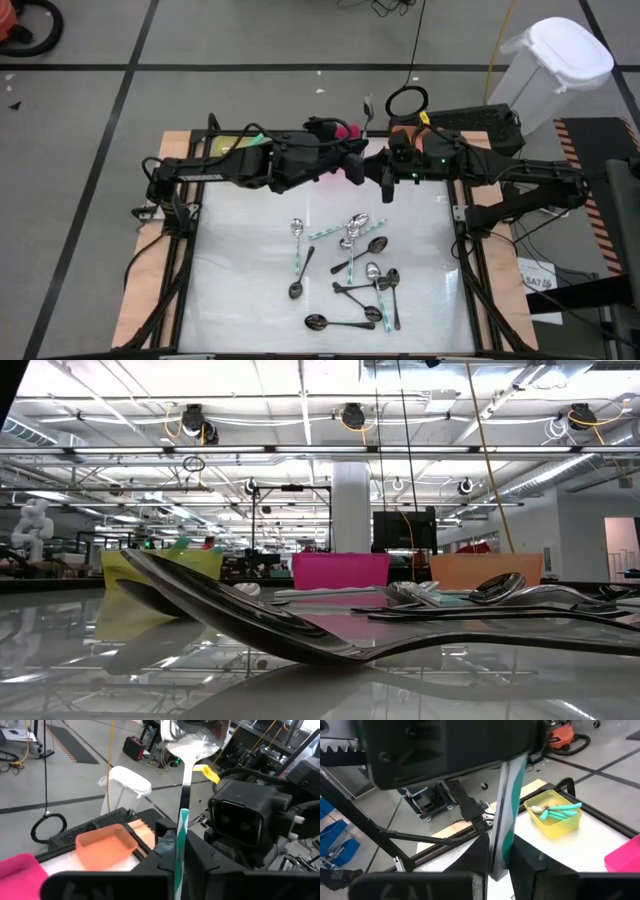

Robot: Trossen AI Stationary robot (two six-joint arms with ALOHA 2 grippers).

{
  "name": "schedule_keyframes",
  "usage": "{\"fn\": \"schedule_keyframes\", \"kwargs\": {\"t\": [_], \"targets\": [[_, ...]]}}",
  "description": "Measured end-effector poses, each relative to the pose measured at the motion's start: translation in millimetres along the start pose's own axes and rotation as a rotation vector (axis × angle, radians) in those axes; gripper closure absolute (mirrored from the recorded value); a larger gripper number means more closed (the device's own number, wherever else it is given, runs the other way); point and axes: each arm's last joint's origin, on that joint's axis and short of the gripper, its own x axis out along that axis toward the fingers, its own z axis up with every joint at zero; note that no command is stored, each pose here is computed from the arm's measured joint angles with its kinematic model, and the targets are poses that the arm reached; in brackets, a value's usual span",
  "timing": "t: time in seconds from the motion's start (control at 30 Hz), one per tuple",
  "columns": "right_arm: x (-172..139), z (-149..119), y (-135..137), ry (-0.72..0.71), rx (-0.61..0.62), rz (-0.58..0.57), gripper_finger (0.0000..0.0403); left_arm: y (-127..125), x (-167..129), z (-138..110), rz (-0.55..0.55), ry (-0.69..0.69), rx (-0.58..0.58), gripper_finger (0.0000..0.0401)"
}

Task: Sort silverware by color (type)
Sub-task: Put the white patterned spoon into the pink bin

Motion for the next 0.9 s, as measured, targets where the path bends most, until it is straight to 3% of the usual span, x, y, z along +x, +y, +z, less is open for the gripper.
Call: {"fn": "schedule_keyframes", "kwargs": {"t": [0.43, 0.77, 0.9], "targets": [[-14, 0, -7, 0.041, 0.061, -0.045, 0.0363, 3, -4, 1, 0.023, 0.041, -0.016, 0.028], [-48, -2, -10, 0.089, 0.1, -0.072, 0.0363, 13, -22, 21, 0.11, 0.143, 0.101, 0.0273], [-58, -2, -10, 0.145, 0.111, 0.011, 0.0363, 20, -24, 27, 0.143, 0.168, 0.117, 0.0272]]}}
